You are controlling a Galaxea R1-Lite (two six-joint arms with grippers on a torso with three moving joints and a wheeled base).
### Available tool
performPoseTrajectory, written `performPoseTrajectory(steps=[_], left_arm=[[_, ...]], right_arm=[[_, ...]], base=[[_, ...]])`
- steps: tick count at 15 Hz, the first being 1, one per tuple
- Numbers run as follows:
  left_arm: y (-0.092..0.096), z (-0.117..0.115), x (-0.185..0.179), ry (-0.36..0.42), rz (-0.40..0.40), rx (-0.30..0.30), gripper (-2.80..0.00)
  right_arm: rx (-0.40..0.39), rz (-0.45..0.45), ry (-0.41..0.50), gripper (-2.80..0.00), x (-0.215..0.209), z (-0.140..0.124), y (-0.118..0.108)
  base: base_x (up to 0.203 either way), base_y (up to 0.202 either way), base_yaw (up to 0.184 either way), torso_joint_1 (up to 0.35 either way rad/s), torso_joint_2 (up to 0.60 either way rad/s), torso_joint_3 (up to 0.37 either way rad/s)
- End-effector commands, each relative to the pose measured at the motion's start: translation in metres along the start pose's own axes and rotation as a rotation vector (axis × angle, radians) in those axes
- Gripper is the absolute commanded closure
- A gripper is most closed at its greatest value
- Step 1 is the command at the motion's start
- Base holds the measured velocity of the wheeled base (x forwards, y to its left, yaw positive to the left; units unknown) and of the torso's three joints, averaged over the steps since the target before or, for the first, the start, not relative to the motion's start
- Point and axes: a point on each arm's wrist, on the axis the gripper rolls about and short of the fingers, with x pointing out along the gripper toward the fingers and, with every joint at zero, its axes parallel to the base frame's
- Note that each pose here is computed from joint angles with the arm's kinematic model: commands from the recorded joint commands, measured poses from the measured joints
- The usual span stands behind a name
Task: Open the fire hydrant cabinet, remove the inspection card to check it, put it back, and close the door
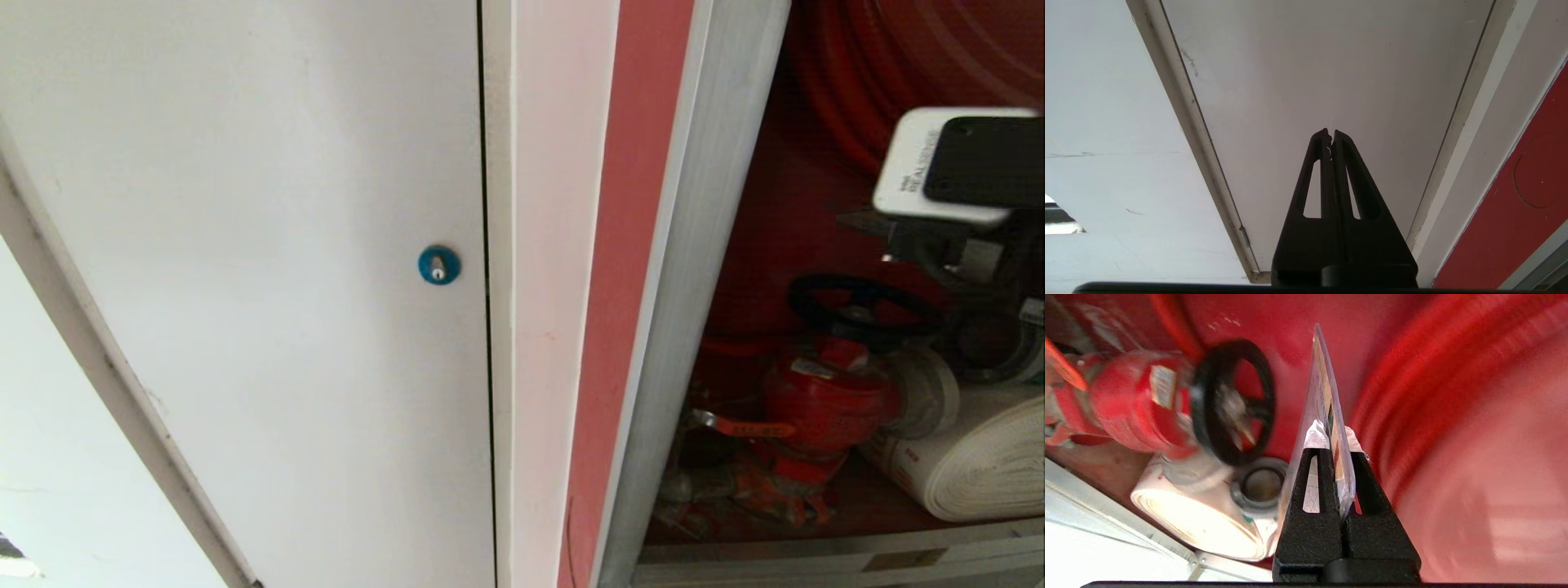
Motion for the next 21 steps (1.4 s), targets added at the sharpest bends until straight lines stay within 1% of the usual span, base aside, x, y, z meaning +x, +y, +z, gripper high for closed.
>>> performPoseTrajectory(steps=[1, 3, 5, 7, 9, 13, 15, 16, 17, 21], left_arm=[[0.0, -0.002, 0.001, 0.009, -0.001, 0.0, 0.0], [0.0, -0.002, 0.001, 0.009, 0.0, -0.001, 0.0], [0.0, -0.002, 0.001, 0.009, -0.001, 0.0, 0.0], [0.0, -0.002, 0.001, 0.009, -0.001, -0.001, 0.0], [0.0, -0.002, 0.001, 0.009, -0.001, 0.0, 0.0], [0.0, -0.002, 0.001, 0.009, -0.001, 0.0, 0.0], [0.0, -0.002, 0.001, 0.009, -0.001, -0.001, 0.0], [0.0, -0.002, 0.001, 0.009, -0.001, 0.0, 0.0], [0.0, -0.002, 0.001, 0.009, 0.001, -0.001, 0.0], [0.0, -0.002, 0.001, 0.009, -0.001, -0.001, 0.0]], right_arm=[[-0.052, 0.041, 0.015, 0.0, 0.017, 0.015, 0.011], [-0.035, 0.041, -0.017, 0.0, 0.023, 0.023, 0.014], [-0.065, 0.053, -0.022, 0.0, 0.029, 0.025, 0.018], [-0.074, 0.08, -0.044, 0.0, 0.034, 0.027, 0.02], [-0.116, 0.09, -0.045, 0.0, 0.039, 0.024, 0.018], [-0.134, 0.088, -0.043, 0.0, 0.051, 0.024, 0.016], [-0.119, 0.088, -0.068, 0.0, 0.055, 0.028, 0.016], [-0.1, 0.078, -0.1, 0.0, 0.057, 0.031, 0.014], [-0.098, 0.086, -0.128, 0.0, 0.059, 0.034, 0.015], [-0.107, 0.1, -0.132, 0.0, 0.066, 0.04, 0.019]], base=[[0.0, 0.0, 0.0, 0.0, 0.0, 0.0], [0.0, 0.0, 0.0, 0.0, 0.0, 0.0], [0.0, 0.0, 0.0, 0.0, 0.0, 0.0], [0.0, 0.0, 0.0, 0.0, 0.0, 0.0], [0.0, 0.0, 0.0, 0.0, 0.0, 0.0], [0.0, 0.0, 0.0, 0.0, 0.0, 0.0], [0.0, 0.0, 0.0, 0.0, 0.0, 0.0], [0.0, 0.0, 0.0, 0.0, 0.0, 0.0], [0.0, 0.0, 0.0, 0.0, 0.0, 0.0], [0.0, 0.0, 0.0, 0.0, 0.0, 0.0]])
